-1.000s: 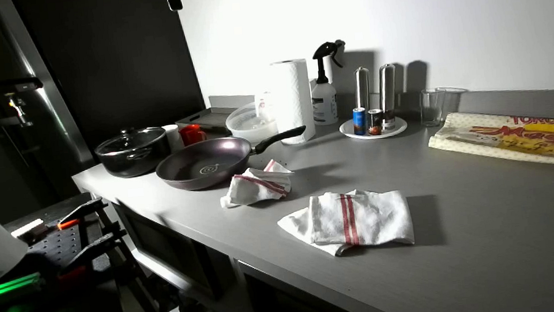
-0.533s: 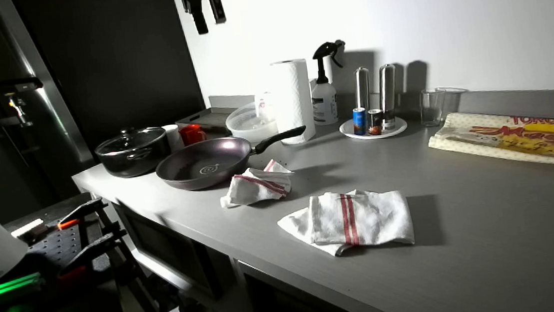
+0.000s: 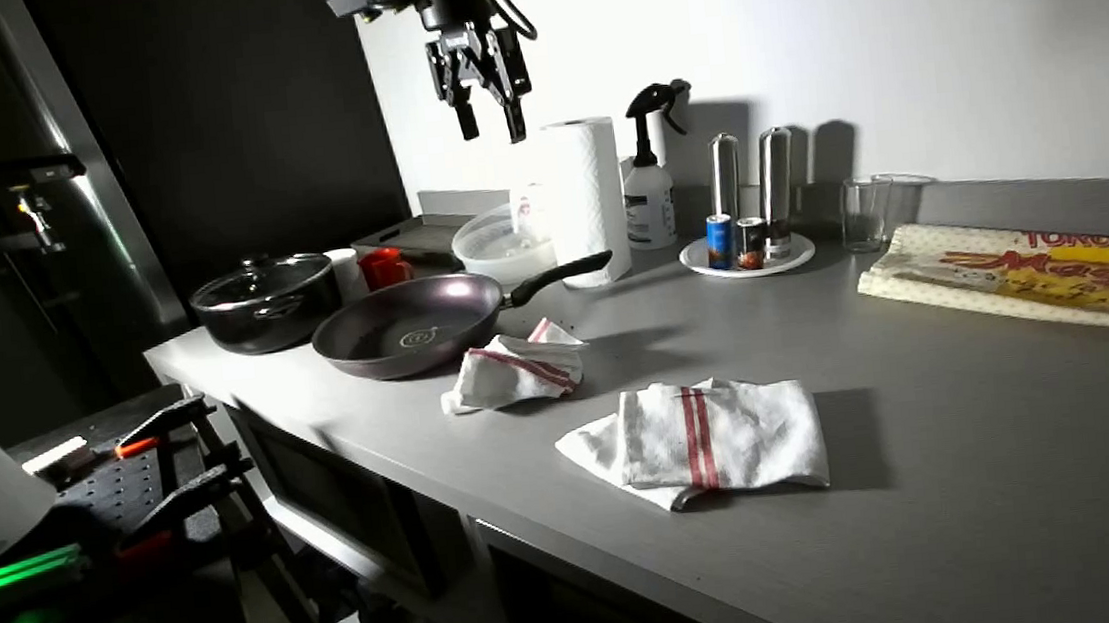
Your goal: Clean the pan
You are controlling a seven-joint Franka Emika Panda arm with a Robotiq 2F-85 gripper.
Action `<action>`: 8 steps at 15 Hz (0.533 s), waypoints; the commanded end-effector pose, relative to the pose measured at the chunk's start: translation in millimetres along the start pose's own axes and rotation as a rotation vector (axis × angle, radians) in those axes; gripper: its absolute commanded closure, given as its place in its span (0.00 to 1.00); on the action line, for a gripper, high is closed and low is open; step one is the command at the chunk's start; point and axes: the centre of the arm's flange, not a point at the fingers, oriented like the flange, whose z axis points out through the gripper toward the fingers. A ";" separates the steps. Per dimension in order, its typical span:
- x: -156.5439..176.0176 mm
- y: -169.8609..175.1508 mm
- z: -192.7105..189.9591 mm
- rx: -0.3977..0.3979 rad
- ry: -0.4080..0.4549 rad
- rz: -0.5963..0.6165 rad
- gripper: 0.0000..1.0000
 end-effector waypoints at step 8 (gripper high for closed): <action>17.2 -37.5 114.6 0.147 0.011 0.030 0.00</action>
